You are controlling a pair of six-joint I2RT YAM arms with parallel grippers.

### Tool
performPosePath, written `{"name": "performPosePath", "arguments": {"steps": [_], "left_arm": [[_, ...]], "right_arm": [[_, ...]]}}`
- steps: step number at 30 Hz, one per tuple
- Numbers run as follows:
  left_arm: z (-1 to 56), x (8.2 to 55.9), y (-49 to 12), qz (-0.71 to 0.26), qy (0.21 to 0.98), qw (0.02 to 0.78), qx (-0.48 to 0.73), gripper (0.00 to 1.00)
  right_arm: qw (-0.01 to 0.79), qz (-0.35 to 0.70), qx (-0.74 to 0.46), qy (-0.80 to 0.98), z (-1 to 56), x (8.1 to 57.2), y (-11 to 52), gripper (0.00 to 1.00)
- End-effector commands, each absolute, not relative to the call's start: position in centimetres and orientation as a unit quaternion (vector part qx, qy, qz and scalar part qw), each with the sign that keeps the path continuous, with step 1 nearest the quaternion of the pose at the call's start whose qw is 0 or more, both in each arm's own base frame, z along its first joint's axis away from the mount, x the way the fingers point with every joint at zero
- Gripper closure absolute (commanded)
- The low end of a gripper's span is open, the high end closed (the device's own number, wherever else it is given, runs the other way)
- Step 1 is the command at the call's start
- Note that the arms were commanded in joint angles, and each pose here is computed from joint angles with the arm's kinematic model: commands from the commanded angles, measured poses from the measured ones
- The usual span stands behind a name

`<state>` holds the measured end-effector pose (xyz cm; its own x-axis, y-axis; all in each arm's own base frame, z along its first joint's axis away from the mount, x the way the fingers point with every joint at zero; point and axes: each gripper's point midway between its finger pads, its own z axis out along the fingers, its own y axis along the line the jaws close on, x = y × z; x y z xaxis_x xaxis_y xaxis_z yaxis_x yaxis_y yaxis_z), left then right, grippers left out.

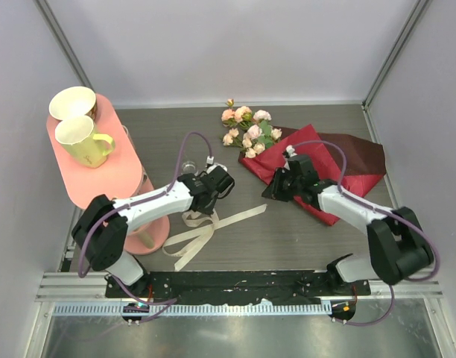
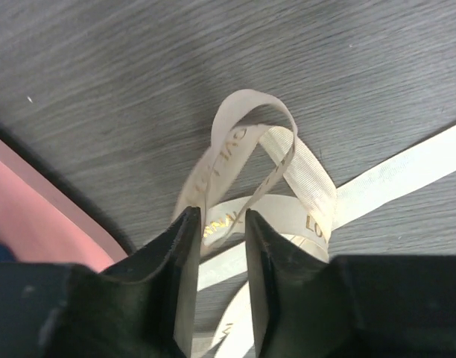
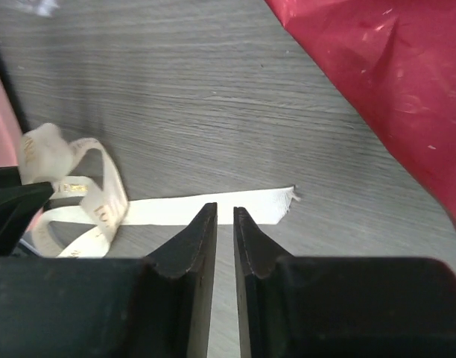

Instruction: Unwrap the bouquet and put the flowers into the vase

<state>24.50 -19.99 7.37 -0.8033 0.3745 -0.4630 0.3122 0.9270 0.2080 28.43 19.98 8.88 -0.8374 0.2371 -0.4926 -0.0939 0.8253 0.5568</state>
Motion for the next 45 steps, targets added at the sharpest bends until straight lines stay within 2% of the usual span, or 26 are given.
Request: {"name": "performPosePath", "arguments": {"steps": [1,2,9,20,26,29,32,37,41,45], "left_arm": [[8.6,25.0,-20.8,0.023,0.947,0.289,0.134,0.61],[8.8,24.7,-20.8,0.016,0.949,0.286,0.136,0.53],[12.8,22.2,-22.2,-0.090,0.939,0.295,0.150,0.30],[23.8,19.6,-25.4,-0.285,0.870,0.366,0.168,0.21],[26.7,19.0,-26.1,-0.328,0.839,0.391,0.190,0.21],[27.7,19.1,-26.5,-0.341,0.822,0.410,0.198,0.20],[27.9,19.5,-27.0,-0.348,0.813,0.420,0.205,0.20],[27.0,19.7,-28.5,-0.370,0.806,0.411,0.210,0.20],[26.3,18.5,-29.7,-0.400,0.806,0.374,0.226,0.18],[26.4,16.9,-29.9,-0.426,0.800,0.348,0.240,0.17]], "right_arm": [[0.282,0.301,0.010,0.911,7.0,29.6,22.7,0.83],[0.280,0.295,0.009,0.914,6.4,29.6,22.8,0.83],[0.267,0.281,-0.008,0.922,4.0,28.6,24.1,0.88],[0.222,0.287,-0.040,0.931,0.7,25.6,28.3,0.90],[0.196,0.358,-0.107,0.907,3.7,22.7,35.0,0.90],[0.254,0.377,-0.085,0.887,8.3,24.8,34.0,0.88],[0.329,0.357,-0.063,0.872,13.4,28.0,30.6,0.76],[0.396,0.246,0.021,0.884,16.6,33.0,19.5,0.60],[0.442,0.164,0.122,0.873,18.6,36.9,9.0,0.24],[0.449,0.131,0.187,0.864,18.7,39.1,3.2,0.14]]}}
